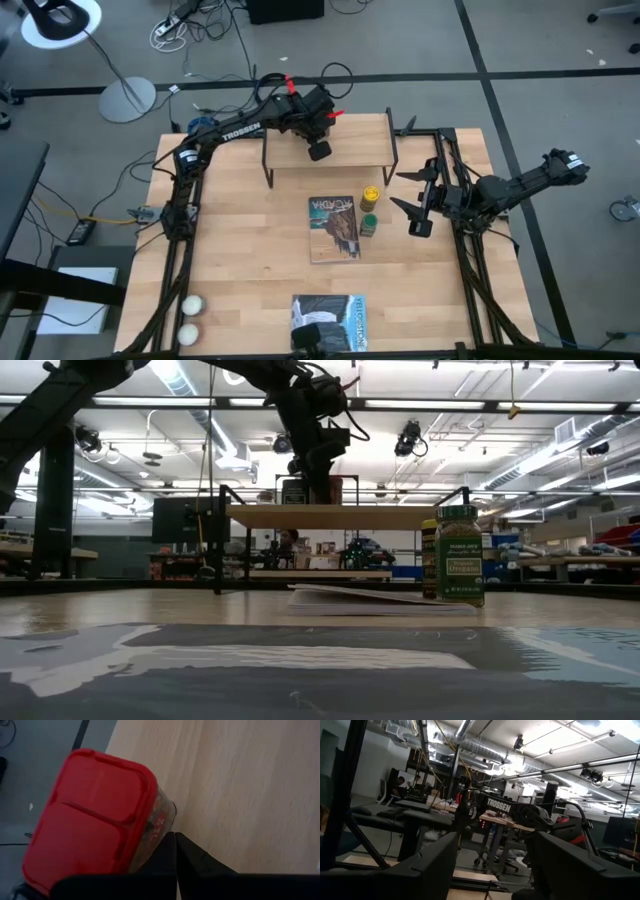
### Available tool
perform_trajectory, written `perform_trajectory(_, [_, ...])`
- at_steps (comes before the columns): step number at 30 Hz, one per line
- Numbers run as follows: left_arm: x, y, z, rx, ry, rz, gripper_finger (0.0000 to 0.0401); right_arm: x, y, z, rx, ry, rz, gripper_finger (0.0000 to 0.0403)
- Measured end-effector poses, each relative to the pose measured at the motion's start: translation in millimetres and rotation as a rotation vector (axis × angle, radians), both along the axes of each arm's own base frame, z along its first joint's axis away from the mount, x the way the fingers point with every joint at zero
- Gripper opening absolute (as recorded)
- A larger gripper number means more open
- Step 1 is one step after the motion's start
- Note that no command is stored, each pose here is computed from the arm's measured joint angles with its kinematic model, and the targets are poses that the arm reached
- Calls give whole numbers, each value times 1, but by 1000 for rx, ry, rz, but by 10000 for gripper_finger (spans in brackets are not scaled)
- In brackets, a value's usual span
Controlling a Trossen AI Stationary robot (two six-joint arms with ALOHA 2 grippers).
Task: Shelf spices
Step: Put the red seasoning can on the shelf
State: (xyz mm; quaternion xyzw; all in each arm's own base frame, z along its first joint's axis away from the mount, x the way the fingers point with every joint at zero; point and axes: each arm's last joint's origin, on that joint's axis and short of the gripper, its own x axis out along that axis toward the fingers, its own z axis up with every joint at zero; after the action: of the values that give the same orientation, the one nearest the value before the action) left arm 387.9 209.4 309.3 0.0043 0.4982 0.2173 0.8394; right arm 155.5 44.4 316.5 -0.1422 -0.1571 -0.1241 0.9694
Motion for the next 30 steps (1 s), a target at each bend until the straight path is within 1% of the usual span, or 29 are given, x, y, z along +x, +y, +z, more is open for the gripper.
perform_trajectory(4, [-1,2,0,1,1,5,0,0,0,0,0,1,-1,270])
perform_trajectory(11, [1,4,2,39,-17,-3,0,0,0,0,1,1,-3,270])
perform_trajectory(23, [0,3,0,29,4,-2,0,0,0,0,3,2,-9,270])
perform_trajectory(30, [-4,3,-1,23,43,8,0,0,0,0,3,2,-8,270])
